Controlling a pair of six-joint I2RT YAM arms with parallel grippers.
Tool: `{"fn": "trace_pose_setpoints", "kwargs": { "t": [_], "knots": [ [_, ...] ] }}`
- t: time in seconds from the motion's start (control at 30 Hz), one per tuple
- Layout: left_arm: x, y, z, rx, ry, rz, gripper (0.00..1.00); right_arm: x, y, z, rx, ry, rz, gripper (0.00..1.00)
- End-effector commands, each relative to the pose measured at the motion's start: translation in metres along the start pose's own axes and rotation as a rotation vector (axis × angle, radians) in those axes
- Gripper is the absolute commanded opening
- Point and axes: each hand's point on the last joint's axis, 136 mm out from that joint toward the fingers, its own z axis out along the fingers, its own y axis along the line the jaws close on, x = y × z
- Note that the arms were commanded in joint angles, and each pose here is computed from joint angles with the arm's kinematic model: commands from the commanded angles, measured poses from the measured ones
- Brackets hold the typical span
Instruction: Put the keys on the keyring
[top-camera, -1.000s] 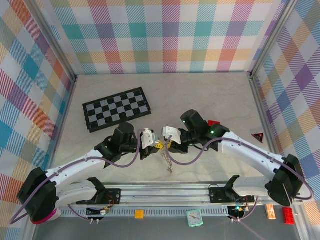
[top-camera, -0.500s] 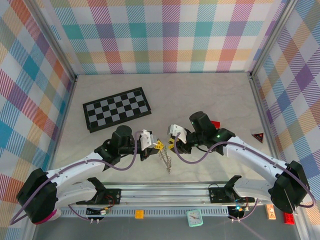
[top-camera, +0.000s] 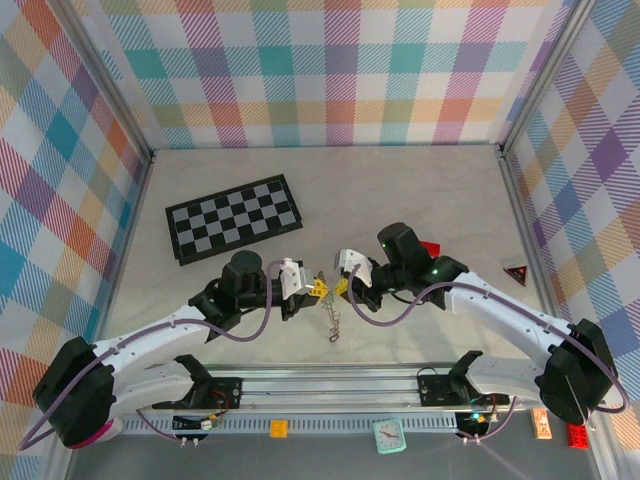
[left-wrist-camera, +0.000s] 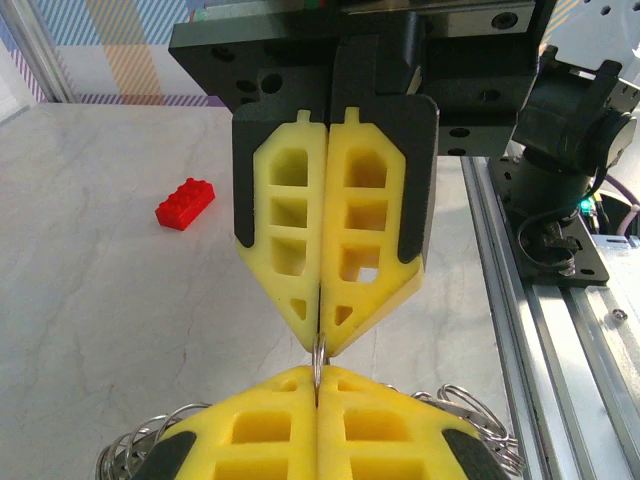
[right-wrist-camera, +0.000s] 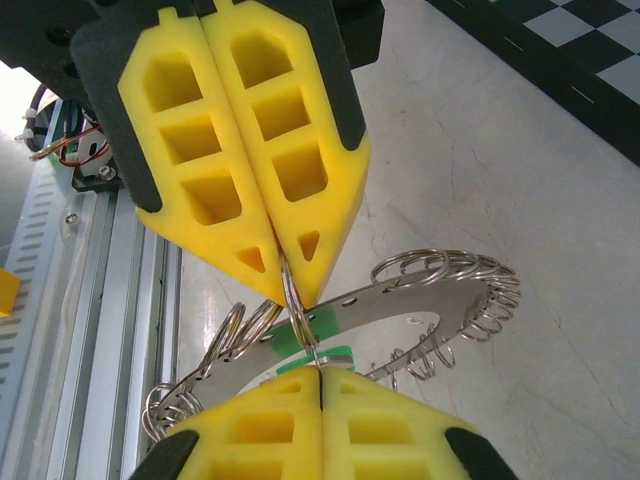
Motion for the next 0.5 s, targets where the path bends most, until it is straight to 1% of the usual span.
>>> {"fn": "trace_pose_setpoints", "kwargs": {
  "t": [0.0,0.17,0.27,0.33,0.47],
  "knots": [
    [-0.0183,-0.0059,-0.0038,0.027,-0.074,0.045,0.0,-0.0041,0.0023,0.0021,-0.026,-0.014,-0.015,0.05],
    [-0.0239,-0.0075,-0.0029,0.043,-0.102,0.046,0.0,-0.0022,0.0003,0.0101,-0.055,0.005,0.004,0.01],
    [-0.0244,-0.0072,-0.0025,0.043,-0.104,0.046,0.0,-0.0043,0.0,0.0114,-0.063,-0.001,0.006,0.0],
    [-0.0228,-0.0069,-0.0024,0.041,-0.101,0.043,0.0,-0.0059,0.0001,0.0092,-0.052,-0.011,-0.004,0.01],
    [-0.0193,-0.0071,-0.0024,0.038,-0.094,0.04,0.0,-0.0052,-0.0001,0.0023,-0.019,-0.022,-0.011,0.1]
  ]
}}
